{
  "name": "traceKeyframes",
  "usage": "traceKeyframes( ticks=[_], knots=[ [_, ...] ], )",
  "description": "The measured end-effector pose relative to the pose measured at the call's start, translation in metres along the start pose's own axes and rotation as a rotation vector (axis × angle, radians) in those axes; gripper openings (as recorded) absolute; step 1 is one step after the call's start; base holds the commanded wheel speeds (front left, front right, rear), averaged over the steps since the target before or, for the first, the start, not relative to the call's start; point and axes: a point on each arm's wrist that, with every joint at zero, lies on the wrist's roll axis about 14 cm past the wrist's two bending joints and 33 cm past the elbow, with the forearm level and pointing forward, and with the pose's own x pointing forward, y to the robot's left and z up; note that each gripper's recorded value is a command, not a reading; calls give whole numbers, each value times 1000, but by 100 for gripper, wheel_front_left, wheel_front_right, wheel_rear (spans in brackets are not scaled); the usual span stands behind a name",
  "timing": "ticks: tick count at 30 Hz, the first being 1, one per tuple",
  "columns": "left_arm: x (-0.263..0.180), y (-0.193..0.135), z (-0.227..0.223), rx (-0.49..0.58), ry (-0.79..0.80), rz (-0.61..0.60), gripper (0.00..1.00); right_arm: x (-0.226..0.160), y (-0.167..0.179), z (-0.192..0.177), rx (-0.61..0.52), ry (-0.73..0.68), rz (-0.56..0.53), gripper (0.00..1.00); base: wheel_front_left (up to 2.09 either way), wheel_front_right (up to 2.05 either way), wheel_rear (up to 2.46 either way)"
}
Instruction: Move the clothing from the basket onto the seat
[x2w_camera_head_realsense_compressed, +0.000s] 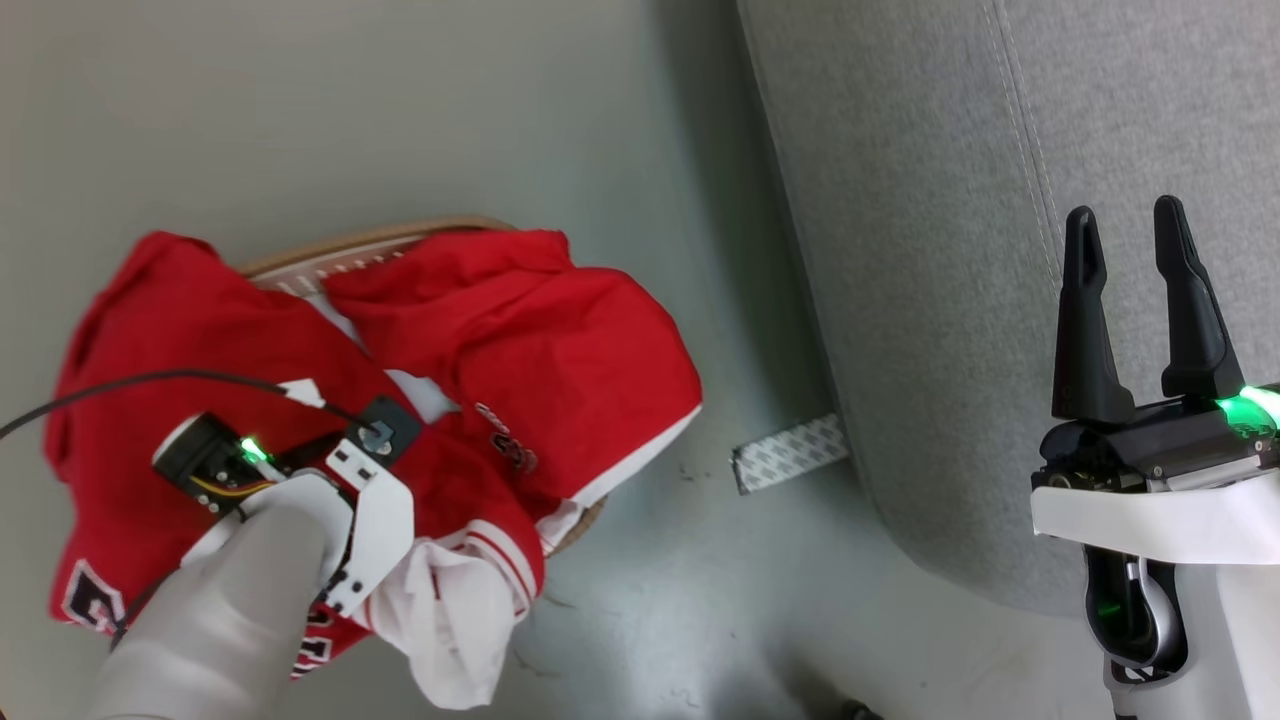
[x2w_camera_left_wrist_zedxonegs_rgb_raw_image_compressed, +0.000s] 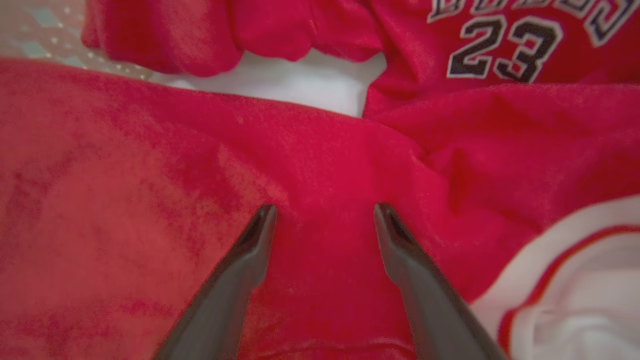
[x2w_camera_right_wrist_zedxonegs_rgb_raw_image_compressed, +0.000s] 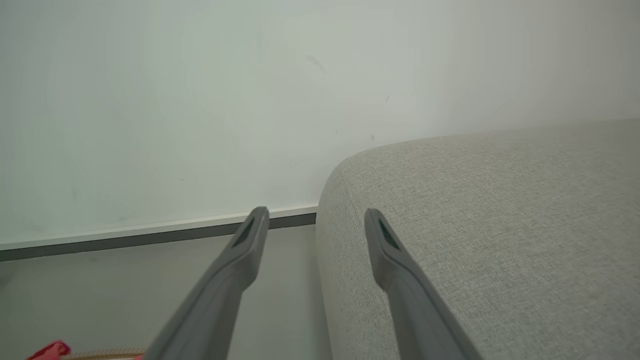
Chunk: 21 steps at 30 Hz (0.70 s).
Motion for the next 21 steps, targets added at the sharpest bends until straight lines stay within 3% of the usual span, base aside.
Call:
traceKeyframes(
  ticks=[4, 13, 14, 15, 16, 18, 19, 21],
  knots=[
    [16, -7, -6, 71, 49, -36, 100, -2, -8, -8, -6, 25, -22, 100, 0, 0, 0],
    [44, -13, -18, 111, 143, -77, 100, -3, -14, -21, -16, 66, -37, 100, 0, 0, 0],
    [46, -14, -19, 107, 152, -81, 93, -3, -14, -22, -15, 69, -39, 100, 0, 0, 0],
    [47, -15, -21, 96, 162, -84, 65, -3, -15, -24, -15, 73, -40, 100, 0, 0, 0],
    [48, -15, -22, 84, 167, -86, 65, -4, -15, -24, -14, 75, -41, 100, 0, 0, 0],
    [50, -16, -23, 71, 165, -89, 28, -4, -16, -26, -13, 80, -43, 100, 0, 0, 0],
    [50, -17, -22, 68, 160, -91, 0, -3, -16, -27, -13, 81, -43, 100, 0, 0, 0],
    [49, -17, -23, 66, 158, -92, 0, -2, -15, -27, -12, 80, -41, 100, 0, 0, 0]
  ],
)
